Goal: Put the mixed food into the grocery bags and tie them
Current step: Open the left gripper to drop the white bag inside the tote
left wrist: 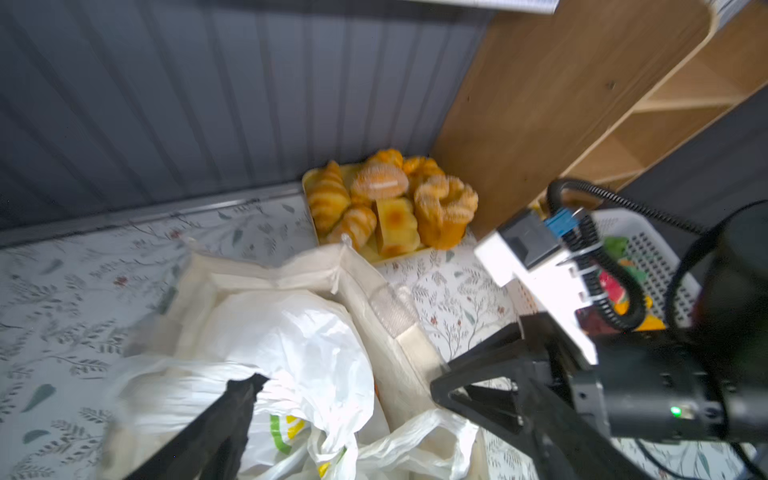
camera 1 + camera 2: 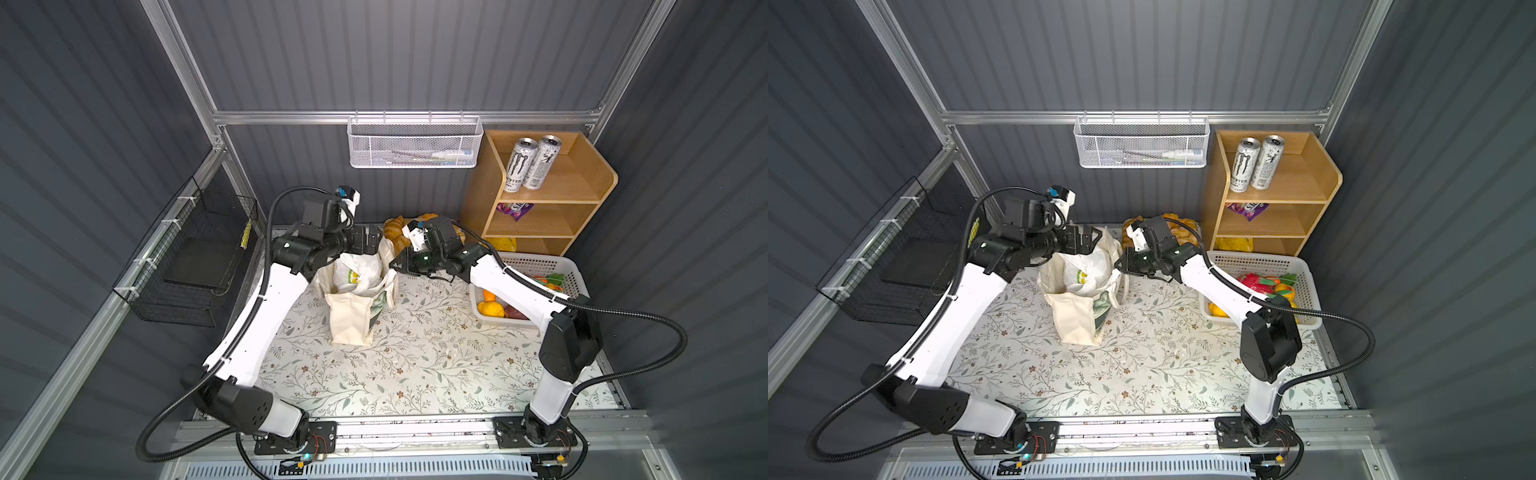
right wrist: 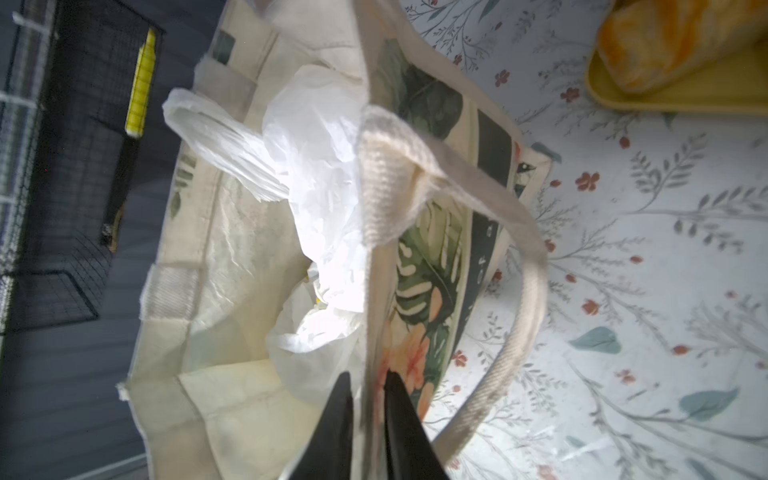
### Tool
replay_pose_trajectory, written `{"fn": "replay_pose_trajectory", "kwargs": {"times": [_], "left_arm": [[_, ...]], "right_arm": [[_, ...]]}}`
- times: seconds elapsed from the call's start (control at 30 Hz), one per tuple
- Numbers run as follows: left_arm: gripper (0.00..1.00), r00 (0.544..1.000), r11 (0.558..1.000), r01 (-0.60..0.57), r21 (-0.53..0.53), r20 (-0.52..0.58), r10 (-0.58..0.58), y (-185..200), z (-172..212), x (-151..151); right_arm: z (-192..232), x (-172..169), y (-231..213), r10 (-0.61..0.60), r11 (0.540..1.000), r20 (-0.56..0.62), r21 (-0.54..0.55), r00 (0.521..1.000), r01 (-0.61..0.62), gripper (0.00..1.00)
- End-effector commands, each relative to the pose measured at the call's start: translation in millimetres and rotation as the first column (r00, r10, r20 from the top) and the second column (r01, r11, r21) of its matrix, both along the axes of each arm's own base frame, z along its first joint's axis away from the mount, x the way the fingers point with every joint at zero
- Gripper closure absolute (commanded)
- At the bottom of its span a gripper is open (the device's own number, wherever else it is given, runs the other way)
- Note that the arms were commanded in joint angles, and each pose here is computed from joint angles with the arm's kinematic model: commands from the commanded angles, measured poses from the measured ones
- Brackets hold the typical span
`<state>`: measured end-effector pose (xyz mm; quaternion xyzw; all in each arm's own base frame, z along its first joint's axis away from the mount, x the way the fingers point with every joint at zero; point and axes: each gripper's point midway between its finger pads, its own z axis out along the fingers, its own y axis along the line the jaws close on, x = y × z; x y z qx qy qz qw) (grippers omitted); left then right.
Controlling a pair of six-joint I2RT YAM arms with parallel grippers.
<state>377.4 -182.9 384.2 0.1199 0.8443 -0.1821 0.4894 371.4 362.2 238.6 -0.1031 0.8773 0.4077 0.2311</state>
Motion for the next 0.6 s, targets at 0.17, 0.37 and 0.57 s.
{"fn": "replay_pose_trajectory", "kwargs": {"times": [0.17,0.37,0.57], "left_arm": [[0.00,0.854,0.877,-0.480,0.027,0.244,0.460,97,32,4],[0.00,0.771,0.787,-0.612,0.079,0.281,0.572,142,8,6],[0.00,0.746,0.739,-0.663,0.116,0.179,0.641,184,-45,17]], "right_arm": [[78,-9,-18,-0.008,1.000,0.149,0.003,0.989,0.008,0.27],[125,-10,-84,-0.157,0.985,0.303,-0.016,0.940,0.169,0.16],[120,-14,-220,-0.429,0.869,0.395,-0.066,0.813,0.491,0.09]]}}
